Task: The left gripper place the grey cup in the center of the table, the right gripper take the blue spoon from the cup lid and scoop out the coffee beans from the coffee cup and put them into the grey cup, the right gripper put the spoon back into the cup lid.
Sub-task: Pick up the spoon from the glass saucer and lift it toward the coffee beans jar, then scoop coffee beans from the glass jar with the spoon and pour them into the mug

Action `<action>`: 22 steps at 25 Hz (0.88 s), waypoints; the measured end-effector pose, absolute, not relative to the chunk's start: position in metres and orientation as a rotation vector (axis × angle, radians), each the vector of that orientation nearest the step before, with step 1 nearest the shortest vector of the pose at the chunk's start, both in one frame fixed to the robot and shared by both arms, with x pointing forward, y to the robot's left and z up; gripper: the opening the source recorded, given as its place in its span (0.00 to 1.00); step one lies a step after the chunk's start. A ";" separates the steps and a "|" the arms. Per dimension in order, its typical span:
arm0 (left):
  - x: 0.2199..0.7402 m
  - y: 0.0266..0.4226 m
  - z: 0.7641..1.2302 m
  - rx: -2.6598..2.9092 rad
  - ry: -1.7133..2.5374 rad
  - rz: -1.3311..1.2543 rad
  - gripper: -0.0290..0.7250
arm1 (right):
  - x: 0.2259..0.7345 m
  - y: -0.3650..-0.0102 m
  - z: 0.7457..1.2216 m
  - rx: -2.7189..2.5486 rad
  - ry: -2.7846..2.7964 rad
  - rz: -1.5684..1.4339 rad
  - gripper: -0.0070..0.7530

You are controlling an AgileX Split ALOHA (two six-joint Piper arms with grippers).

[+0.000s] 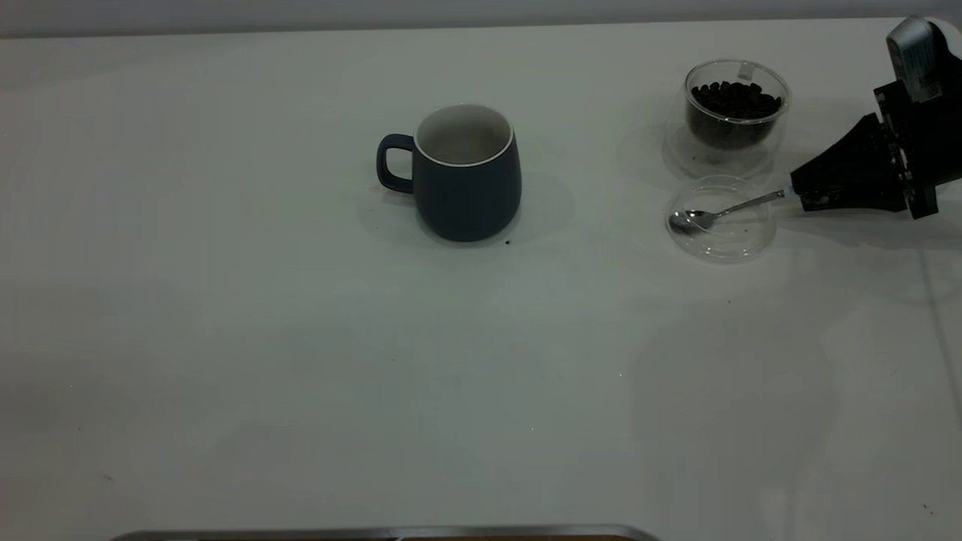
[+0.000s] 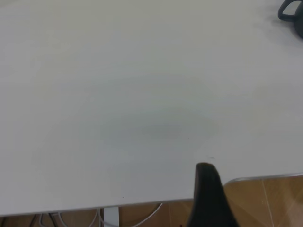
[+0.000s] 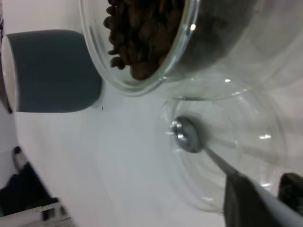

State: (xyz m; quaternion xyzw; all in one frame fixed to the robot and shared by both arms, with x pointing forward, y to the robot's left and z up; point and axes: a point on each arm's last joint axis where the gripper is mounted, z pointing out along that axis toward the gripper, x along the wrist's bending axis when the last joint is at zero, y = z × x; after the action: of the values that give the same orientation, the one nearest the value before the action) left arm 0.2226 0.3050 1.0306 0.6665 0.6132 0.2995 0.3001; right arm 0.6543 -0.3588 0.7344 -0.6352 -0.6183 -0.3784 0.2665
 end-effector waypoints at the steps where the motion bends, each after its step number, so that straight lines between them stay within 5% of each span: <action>1: 0.223 0.305 1.031 1.769 1.628 0.795 0.77 | 0.654 -0.357 0.736 -1.694 -1.653 -1.032 0.18; 10: 0.223 0.305 1.031 1.769 1.627 0.794 0.77 | 0.657 -0.361 0.760 -1.637 -1.780 -1.018 0.14; 22: 0.223 0.305 1.031 1.769 1.627 0.794 0.77 | 0.678 -0.367 0.869 -1.626 -1.965 -1.215 0.14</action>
State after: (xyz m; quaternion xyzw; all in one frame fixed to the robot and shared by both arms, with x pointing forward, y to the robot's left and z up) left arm 0.2226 0.3049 1.0306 0.6666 0.6131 0.2992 0.3003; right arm 0.6779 -0.3671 0.8686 -0.5685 -0.6867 -0.4248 0.1575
